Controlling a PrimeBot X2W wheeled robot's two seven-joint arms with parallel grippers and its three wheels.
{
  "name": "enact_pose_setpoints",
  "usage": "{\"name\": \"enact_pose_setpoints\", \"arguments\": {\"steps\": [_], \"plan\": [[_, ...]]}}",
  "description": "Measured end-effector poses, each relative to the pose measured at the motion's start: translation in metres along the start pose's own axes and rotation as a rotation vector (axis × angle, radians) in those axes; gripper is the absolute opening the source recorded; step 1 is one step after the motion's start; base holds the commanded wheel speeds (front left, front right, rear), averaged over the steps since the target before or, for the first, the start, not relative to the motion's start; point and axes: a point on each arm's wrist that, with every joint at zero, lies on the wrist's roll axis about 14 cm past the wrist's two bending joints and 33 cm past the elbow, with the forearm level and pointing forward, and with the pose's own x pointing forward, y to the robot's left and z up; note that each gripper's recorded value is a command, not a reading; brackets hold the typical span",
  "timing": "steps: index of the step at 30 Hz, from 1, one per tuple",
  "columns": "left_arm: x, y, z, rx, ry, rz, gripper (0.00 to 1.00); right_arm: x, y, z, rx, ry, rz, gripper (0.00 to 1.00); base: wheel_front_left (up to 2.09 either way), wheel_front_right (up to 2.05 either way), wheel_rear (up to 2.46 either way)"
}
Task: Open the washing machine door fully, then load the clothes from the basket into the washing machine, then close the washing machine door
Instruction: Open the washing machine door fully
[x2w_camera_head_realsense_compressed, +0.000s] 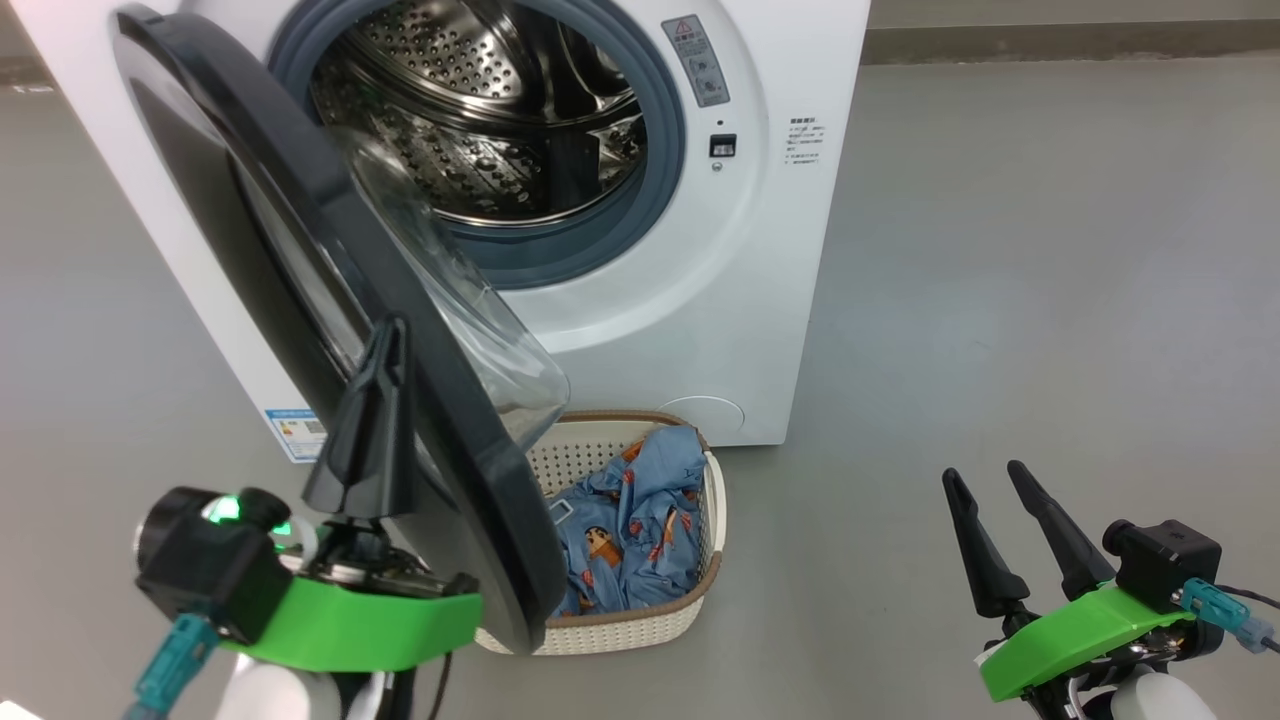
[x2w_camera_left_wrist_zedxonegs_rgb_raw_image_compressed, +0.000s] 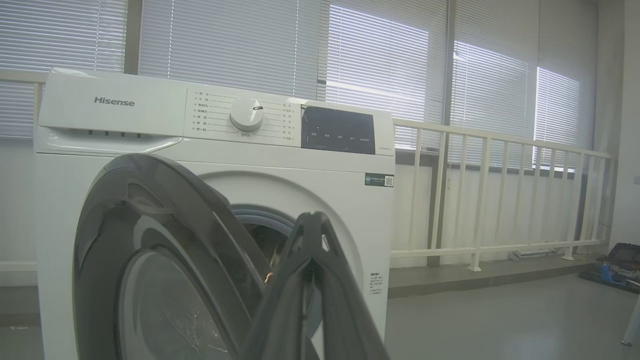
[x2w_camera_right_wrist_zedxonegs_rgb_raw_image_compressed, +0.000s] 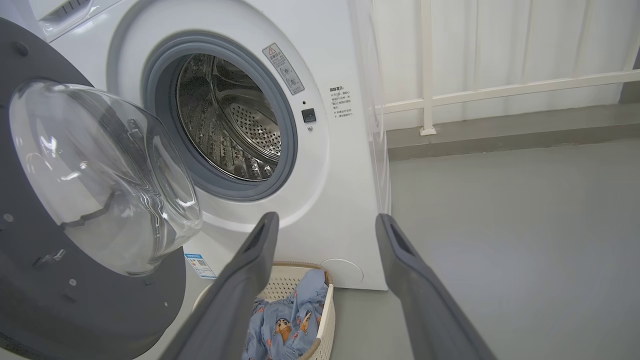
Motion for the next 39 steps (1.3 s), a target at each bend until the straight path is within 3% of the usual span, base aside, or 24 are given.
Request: {"name": "enact_pose_setpoints", "arguments": {"steps": [16,26,39], "plan": [[-0.019,-0.085,-0.057,-0.248,0.196,-0.189,0.0,-0.003,-0.01,-0.005,0.005,0.016,-0.03,1.0,0.0,0.0,0.0],[-0.043,-0.069,-0.123,-0.299,0.404,-0.085,0.0,-0.006,-0.017,-0.009,0.016,0.024,-0.056,1.0,0.0,0.0,0.0],[-0.055,-0.044,-0.144,-0.297,0.464,0.022,0.0,-0.001,-0.013,-0.008,0.022,0.02,-0.046,1.0,0.0,0.0,0.0]]}}
